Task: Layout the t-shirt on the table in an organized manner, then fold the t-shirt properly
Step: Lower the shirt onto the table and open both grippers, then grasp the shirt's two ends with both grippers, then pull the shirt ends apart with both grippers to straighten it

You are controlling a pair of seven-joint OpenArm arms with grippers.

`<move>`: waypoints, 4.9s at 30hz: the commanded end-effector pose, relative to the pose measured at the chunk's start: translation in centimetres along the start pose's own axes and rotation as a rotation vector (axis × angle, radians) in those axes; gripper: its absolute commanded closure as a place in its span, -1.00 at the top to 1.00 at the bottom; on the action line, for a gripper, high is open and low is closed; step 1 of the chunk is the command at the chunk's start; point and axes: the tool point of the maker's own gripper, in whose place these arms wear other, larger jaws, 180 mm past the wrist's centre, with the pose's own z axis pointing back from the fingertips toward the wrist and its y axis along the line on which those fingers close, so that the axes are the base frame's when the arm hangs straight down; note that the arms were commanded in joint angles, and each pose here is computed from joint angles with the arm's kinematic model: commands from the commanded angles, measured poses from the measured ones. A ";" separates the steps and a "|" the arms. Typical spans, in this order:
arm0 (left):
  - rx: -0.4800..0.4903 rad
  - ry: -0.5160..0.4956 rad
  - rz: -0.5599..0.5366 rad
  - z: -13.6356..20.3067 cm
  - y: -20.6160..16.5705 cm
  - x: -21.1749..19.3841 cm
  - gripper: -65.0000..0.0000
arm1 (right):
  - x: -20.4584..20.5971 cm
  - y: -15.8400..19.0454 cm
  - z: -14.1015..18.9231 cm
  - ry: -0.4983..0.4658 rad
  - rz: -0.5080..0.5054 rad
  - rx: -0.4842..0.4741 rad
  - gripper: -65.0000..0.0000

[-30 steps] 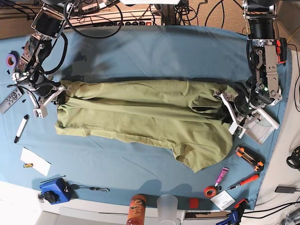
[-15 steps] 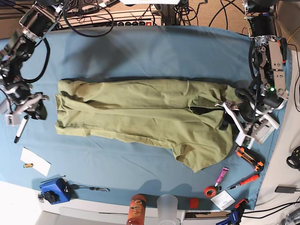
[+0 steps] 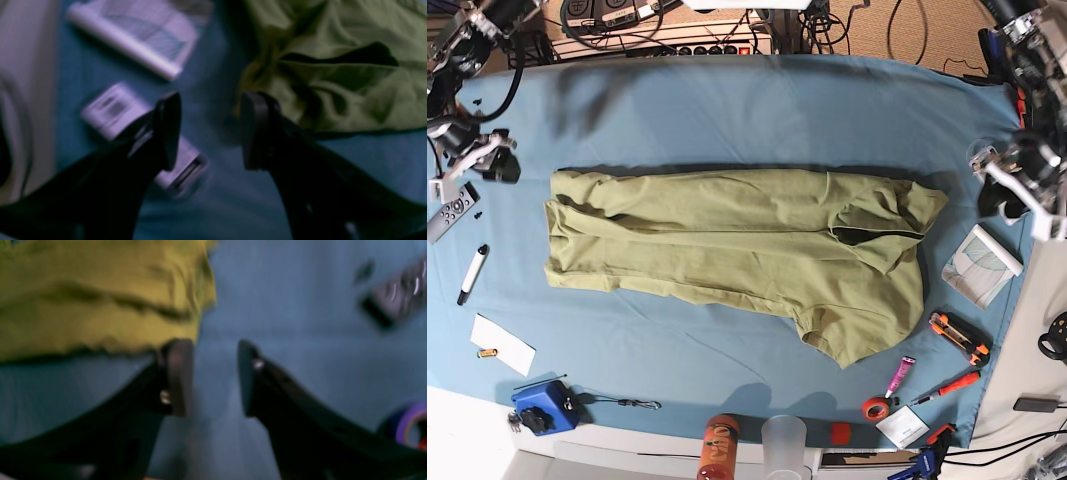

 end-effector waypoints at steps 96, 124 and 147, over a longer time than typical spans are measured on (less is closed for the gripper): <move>-0.249 0.150 0.236 -7.0 -3.4 -5.9 -1.00 | 2.1 -3.8 -4.9 -0.031 -0.128 0.031 -1.00; -0.540 0.097 0.270 -5.4 -8.4 -4.4 -0.02 | 1.2 -4.3 -4.3 0.005 -0.149 0.018 -1.00; -0.565 0.329 0.276 -7.5 -15.4 -11.1 -1.00 | 1.2 -4.1 -4.3 0.007 -0.153 0.034 -1.00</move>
